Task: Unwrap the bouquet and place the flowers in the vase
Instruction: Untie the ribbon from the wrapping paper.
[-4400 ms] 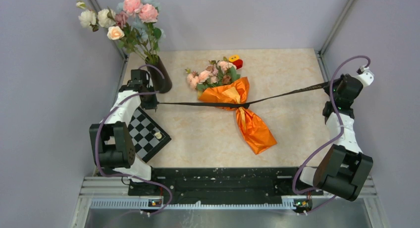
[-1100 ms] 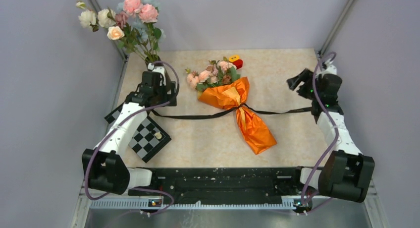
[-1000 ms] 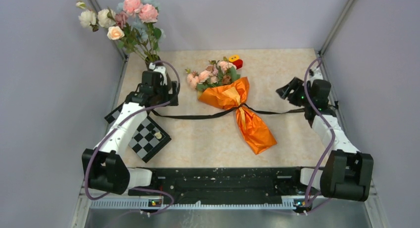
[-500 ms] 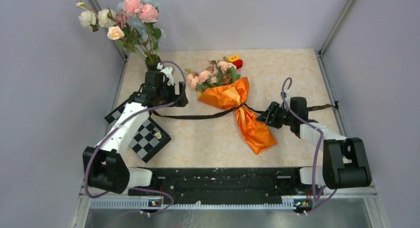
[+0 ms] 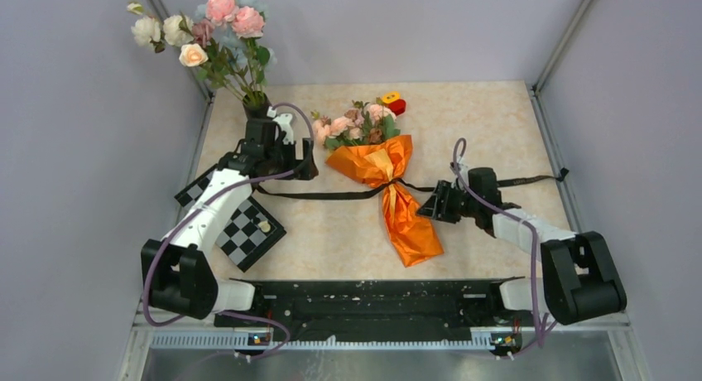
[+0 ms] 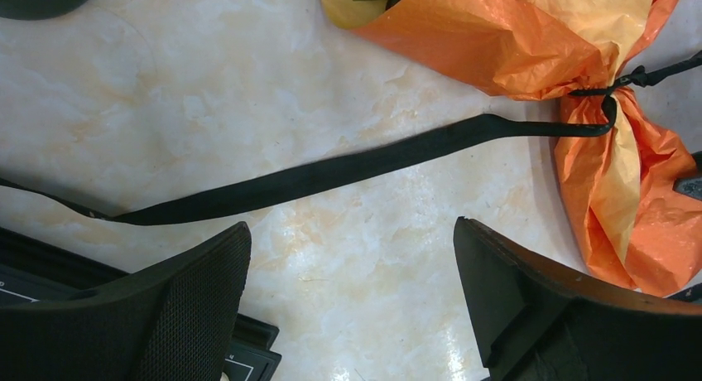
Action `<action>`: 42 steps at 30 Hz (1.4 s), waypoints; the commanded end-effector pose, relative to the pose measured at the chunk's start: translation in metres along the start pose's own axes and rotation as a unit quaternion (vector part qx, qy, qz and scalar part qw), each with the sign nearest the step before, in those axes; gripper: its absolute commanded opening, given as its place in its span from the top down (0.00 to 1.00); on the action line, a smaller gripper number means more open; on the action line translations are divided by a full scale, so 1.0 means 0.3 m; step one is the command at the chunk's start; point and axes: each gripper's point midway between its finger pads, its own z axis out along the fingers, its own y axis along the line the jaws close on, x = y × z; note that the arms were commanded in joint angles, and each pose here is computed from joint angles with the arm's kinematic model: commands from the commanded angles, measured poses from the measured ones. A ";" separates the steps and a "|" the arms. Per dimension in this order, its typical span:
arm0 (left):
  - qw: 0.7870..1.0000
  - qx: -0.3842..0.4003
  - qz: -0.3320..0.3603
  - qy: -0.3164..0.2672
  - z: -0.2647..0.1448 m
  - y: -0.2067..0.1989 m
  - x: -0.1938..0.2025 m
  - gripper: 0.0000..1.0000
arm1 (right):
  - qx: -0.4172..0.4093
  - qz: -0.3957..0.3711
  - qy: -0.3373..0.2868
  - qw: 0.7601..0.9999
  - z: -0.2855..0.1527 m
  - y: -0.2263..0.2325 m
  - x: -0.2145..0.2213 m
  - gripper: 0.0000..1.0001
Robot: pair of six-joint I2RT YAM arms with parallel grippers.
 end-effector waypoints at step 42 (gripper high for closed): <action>0.967 0.197 -0.152 0.049 0.377 -0.666 0.331 0.36 | 0.116 -0.221 -0.061 0.967 0.287 0.235 -0.305 0.70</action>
